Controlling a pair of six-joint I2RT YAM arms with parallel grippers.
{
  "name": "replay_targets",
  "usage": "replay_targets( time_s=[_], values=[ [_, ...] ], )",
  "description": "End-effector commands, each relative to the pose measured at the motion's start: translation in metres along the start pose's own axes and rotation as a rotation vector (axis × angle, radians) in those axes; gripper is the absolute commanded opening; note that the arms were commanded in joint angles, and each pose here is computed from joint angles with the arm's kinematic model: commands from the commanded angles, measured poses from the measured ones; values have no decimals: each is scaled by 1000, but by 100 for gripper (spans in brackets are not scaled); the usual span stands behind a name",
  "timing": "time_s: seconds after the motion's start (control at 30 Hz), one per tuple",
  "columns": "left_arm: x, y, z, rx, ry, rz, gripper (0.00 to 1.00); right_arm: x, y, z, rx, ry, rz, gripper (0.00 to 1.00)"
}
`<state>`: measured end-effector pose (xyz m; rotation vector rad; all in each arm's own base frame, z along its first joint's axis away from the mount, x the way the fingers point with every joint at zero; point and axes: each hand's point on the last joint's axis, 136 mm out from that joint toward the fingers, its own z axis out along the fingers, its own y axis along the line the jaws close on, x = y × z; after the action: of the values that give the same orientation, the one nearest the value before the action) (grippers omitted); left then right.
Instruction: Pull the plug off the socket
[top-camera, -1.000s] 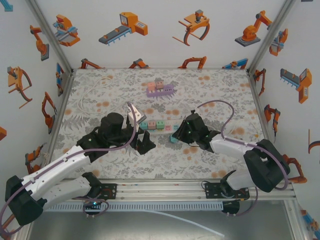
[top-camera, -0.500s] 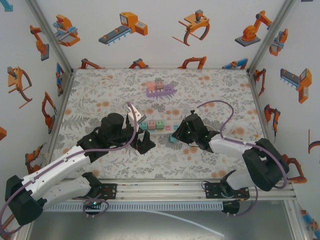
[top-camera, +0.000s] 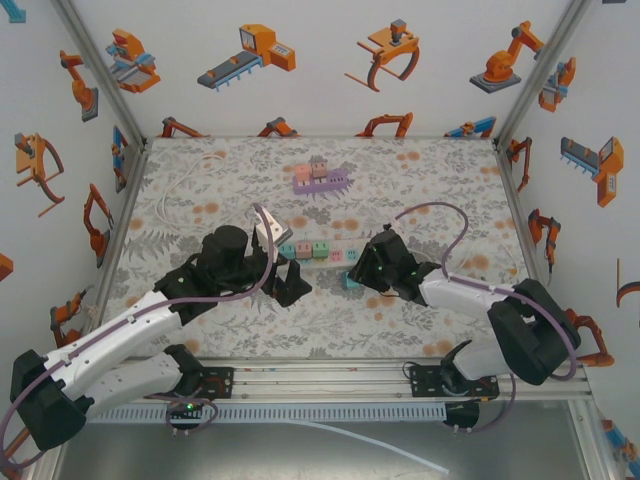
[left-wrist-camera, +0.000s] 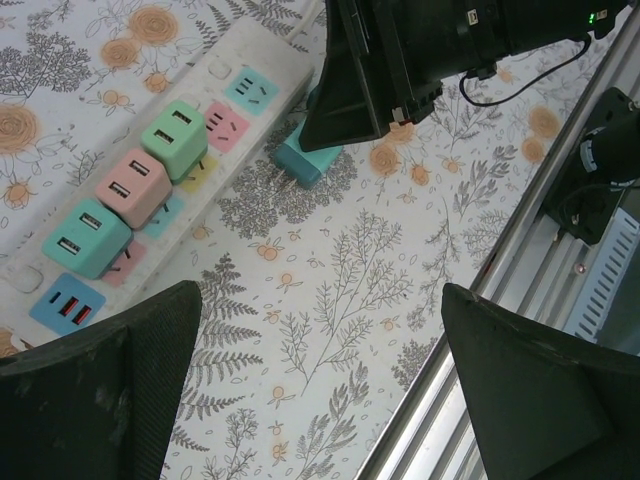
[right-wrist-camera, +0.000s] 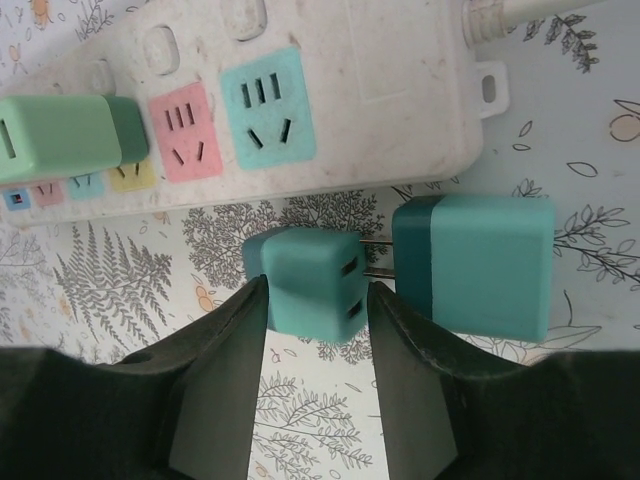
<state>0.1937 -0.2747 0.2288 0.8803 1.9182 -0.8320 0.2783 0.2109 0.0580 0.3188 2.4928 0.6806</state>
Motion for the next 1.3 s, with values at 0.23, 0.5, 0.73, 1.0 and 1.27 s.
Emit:
replay_targets(
  time_s=[0.23, 0.5, 0.73, 1.0, 1.27],
  values=[
    [-2, 7, -6, -50, -26, 6, 97, -18, 8, -31, 11, -68, -57, 44],
    [-3, 44, -24, -280, -63, -58, 97, -61, 57, -82, -124, -254, -347, 44],
    [10, 96, -45, -548, -57, -242, 97, -62, 124, -115, -378, -417, -960, 44],
    [49, 153, -53, -666, 16, -551, 99, -20, 140, -95, -525, -400, -1600, 44],
    [70, 192, -29, -679, 97, -673, 93, 5, 149, -56, -673, -141, -1785, 48]
  ],
)
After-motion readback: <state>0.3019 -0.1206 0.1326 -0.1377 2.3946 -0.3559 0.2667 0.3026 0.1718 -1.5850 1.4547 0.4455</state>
